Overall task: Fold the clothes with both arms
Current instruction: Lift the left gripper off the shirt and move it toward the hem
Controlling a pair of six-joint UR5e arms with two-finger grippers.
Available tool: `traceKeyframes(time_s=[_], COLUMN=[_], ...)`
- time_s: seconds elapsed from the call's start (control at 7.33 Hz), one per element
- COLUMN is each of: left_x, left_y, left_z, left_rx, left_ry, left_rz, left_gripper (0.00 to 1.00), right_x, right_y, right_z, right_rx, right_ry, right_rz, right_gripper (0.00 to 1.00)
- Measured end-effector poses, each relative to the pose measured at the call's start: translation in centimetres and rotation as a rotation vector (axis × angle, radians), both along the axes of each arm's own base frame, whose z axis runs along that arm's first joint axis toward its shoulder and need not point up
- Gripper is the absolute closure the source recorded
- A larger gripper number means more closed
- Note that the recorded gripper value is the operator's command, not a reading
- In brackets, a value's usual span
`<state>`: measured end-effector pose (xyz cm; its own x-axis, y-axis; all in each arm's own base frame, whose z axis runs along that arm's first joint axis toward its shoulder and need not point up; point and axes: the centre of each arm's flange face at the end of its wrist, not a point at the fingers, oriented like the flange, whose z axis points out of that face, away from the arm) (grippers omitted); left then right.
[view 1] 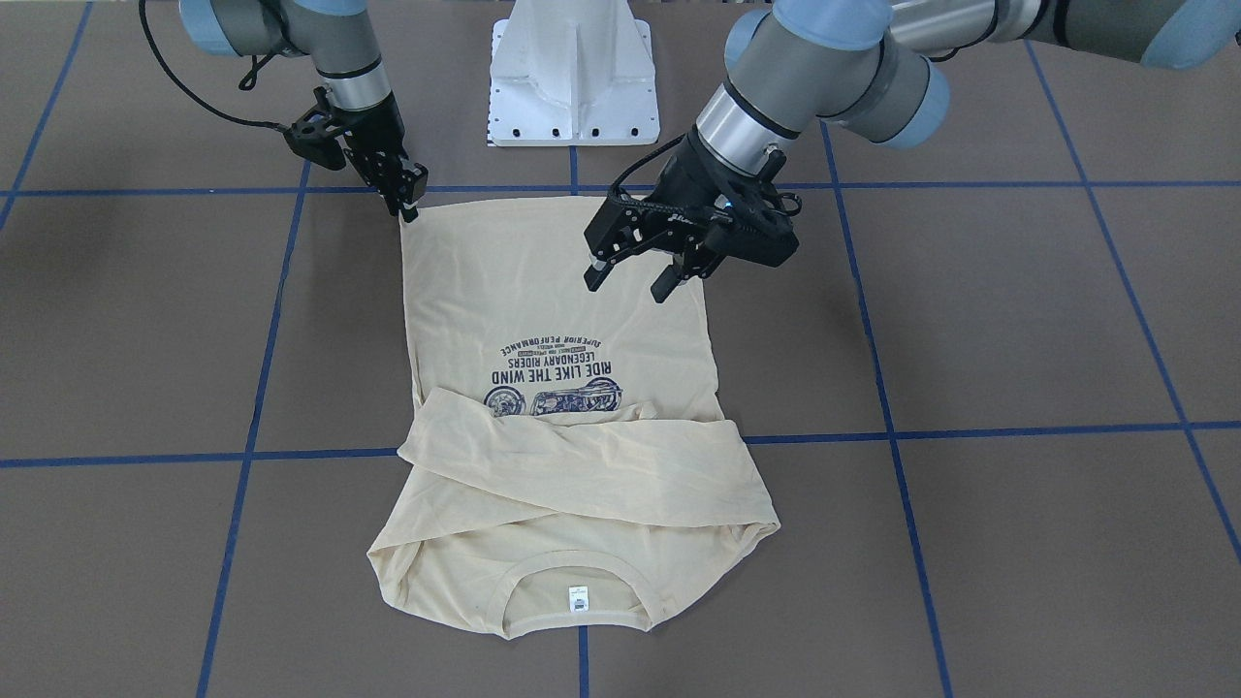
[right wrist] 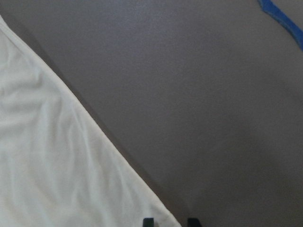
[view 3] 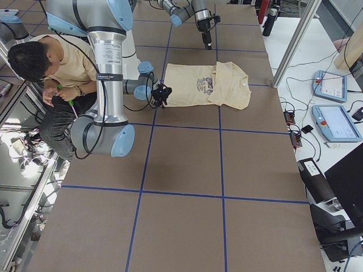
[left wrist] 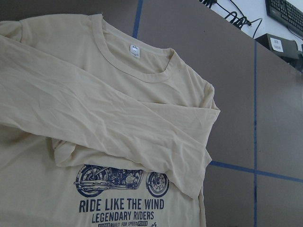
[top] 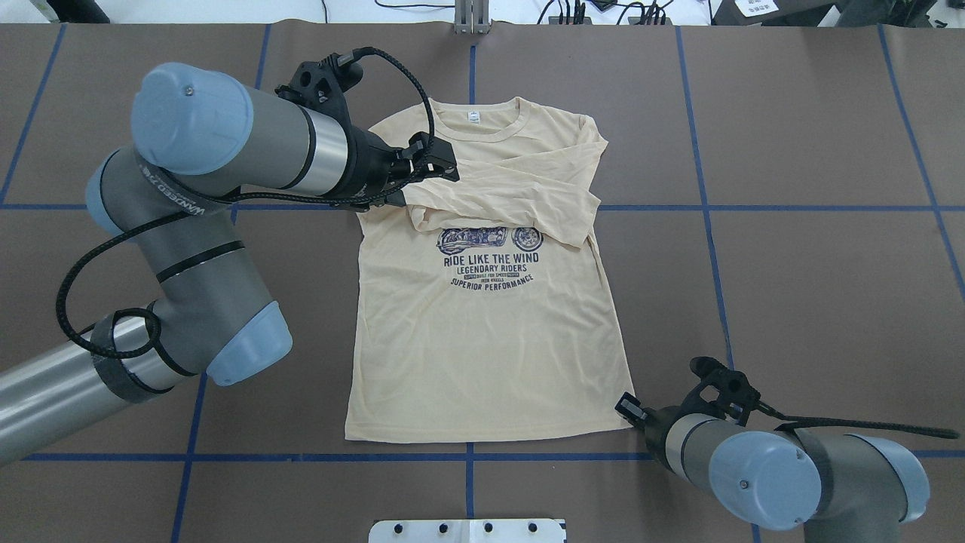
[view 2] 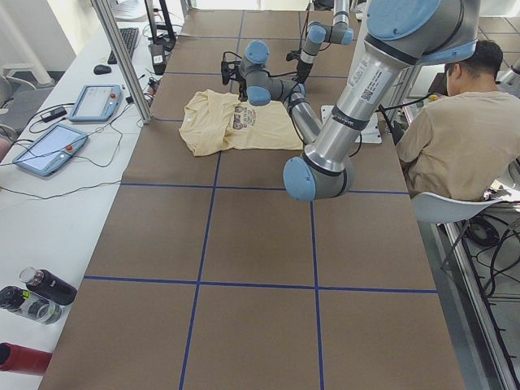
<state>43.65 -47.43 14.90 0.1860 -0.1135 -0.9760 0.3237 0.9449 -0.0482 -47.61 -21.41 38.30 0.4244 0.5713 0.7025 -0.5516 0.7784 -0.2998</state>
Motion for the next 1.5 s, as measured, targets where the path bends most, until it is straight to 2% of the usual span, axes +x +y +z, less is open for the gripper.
traceKeyframes(time_s=[0.41, 0.55, 0.68, 1.23, 1.36, 1.5], left_x=[0.0, 0.1, 0.1, 0.2, 0.4, 0.4], left_y=[0.0, 0.0, 0.0, 0.1, 0.1, 0.3], left_z=[0.0, 0.0, 0.0, 0.1, 0.6, 1.7], left_rx=[0.0, 0.0, 0.0, -0.005, -0.016, -0.045], left_ry=[0.0, 0.0, 0.0, -0.002, -0.009, -0.018], left_rz=[0.001, 0.001, 0.001, 0.001, -0.001, -0.005], left_gripper=[0.12, 0.12, 0.12, 0.13, 0.0, 0.0], right_x=[-0.1, -0.1, -0.1, 0.2, 0.7, 1.4], right_y=[0.1, 0.2, 0.2, 0.2, 0.3, 0.4], right_z=[-0.1, -0.2, -0.2, -0.6, -1.1, -1.5], right_rx=[0.0, 0.0, 0.001, 0.0, -0.002, -0.01], right_ry=[-0.002, -0.004, -0.004, -0.013, -0.022, -0.032], right_rz=[-0.003, -0.004, -0.004, -0.005, -0.006, -0.012], right_gripper=[0.63, 0.77, 1.0, 1.0, 1.0, 1.0])
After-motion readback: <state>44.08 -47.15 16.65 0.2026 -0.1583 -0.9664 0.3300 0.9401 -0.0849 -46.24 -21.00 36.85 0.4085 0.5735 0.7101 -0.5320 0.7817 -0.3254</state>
